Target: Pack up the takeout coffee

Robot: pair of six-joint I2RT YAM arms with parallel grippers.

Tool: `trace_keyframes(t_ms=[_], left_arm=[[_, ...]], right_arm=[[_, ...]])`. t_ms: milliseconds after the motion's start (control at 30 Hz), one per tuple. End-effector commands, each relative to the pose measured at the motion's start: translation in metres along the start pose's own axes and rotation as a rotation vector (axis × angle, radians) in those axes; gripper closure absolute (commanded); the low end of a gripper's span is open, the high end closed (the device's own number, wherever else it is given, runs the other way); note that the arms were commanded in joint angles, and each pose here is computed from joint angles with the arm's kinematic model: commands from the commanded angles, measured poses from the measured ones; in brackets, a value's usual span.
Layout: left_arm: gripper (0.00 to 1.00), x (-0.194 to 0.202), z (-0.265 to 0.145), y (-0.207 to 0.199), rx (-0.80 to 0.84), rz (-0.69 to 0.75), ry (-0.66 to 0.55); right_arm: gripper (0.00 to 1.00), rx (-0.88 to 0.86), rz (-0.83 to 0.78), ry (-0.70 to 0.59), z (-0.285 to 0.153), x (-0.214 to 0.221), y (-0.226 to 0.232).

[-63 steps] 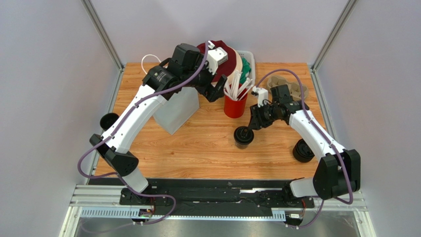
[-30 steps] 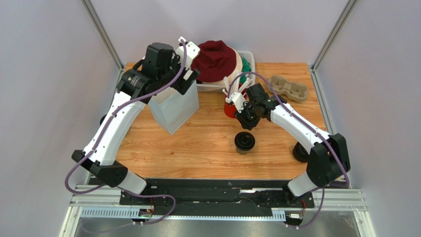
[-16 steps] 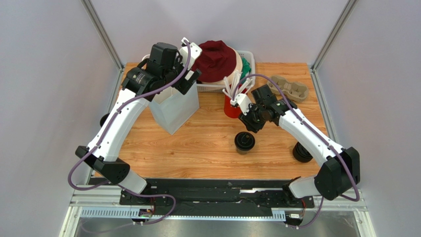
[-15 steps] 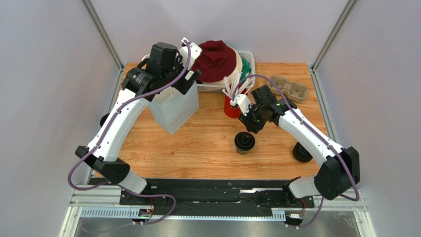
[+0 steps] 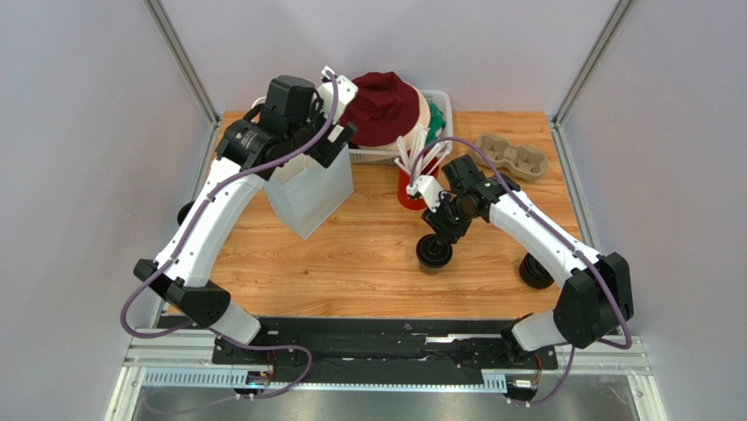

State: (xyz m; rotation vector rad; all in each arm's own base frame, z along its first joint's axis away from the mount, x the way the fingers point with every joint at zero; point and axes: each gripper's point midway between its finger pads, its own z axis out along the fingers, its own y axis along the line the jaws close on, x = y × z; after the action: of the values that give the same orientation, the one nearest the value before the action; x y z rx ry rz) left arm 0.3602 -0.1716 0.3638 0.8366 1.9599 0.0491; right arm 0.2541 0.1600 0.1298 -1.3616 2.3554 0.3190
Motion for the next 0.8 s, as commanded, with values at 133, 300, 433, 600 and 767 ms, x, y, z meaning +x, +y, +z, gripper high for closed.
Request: trace_keyframes(t_ms=[133,300,433,600,767], left_arm=[[0.01,-0.009,-0.009,0.008,-0.028,-0.013,-0.035],[0.01,-0.007,-0.008,0.008,-0.03,-0.011,-0.033],[0.01,-0.008,-0.009,0.009,-0.036,-0.012,-0.035],[0.01,-0.012,-0.012,0.017,-0.078,-0.013,-0.055],[0.01,-0.021,-0.02,0.028,-0.13,0.014,-0.128]], right_arm=[[0.68,-0.036,-0.019,0.016,0.009,0.003,0.003],[0.84,-0.044,-0.011,0.021,0.009,0.003,0.004],[1.0,-0.049,-0.009,0.026,0.009,0.003,0.005],[1.0,-0.026,-0.008,0.01,0.0,-0.004,0.001],[1.0,0.035,-0.008,-0.052,-0.027,-0.024,-0.006]])
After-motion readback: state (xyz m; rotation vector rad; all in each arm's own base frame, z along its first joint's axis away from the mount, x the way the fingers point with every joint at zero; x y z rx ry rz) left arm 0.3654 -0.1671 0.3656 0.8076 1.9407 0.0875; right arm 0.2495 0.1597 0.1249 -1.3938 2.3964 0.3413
